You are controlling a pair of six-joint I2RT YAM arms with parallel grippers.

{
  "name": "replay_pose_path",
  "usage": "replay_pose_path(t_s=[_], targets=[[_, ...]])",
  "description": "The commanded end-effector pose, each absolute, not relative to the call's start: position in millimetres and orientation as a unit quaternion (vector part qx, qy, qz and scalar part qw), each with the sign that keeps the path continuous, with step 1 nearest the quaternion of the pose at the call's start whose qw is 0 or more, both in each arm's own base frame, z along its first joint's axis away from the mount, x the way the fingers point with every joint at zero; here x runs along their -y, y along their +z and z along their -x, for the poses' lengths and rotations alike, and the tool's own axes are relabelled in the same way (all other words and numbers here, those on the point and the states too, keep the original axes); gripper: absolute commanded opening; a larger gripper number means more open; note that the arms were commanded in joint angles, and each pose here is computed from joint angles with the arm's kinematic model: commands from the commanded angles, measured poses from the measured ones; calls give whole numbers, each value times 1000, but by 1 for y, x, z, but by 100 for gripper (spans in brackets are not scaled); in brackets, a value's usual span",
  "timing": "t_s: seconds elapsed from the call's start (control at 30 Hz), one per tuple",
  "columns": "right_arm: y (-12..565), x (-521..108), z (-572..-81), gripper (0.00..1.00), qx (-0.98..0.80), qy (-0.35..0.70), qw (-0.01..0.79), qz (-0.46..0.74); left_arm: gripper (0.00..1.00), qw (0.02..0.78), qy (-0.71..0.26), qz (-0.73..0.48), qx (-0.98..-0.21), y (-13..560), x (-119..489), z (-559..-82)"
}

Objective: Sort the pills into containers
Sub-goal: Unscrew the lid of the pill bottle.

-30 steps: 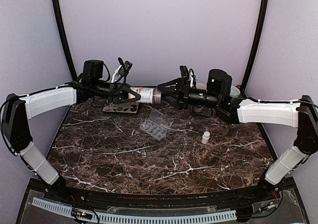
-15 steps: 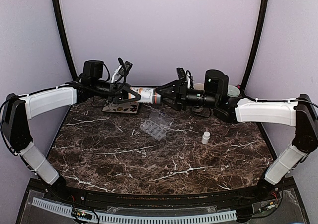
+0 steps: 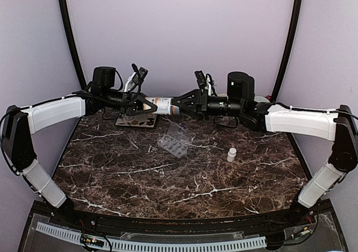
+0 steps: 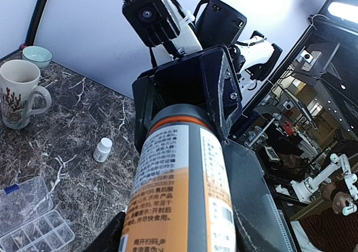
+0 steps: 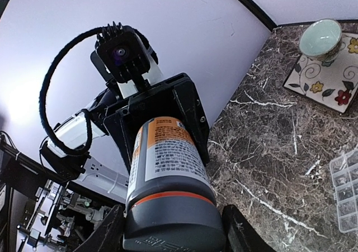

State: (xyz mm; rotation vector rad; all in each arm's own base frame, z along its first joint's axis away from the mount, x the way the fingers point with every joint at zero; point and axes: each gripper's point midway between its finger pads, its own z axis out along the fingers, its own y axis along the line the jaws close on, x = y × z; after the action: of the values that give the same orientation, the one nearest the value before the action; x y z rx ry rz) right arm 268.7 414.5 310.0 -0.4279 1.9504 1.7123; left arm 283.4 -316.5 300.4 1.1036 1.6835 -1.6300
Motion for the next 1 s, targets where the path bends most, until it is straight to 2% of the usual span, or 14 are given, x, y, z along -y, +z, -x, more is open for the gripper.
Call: replay_pose_path(t_s=[0.0,0.4,0.73,0.97], targets=[[322,-420,-260,21,-706,586,311,248,0,291,-612,-436,-592,334,315,-271],[295,-407,-258,23,-663,446,426,424,0,249,-648,-437,-572,347,313,-258],[290,-388,-273,24,-663,333,502,445,0,225,-660,-434,-571,346,312,-254],[280,-386,-273,30,-670,314,503,447,0,221,-662,-435,-569,346,311,-252]])
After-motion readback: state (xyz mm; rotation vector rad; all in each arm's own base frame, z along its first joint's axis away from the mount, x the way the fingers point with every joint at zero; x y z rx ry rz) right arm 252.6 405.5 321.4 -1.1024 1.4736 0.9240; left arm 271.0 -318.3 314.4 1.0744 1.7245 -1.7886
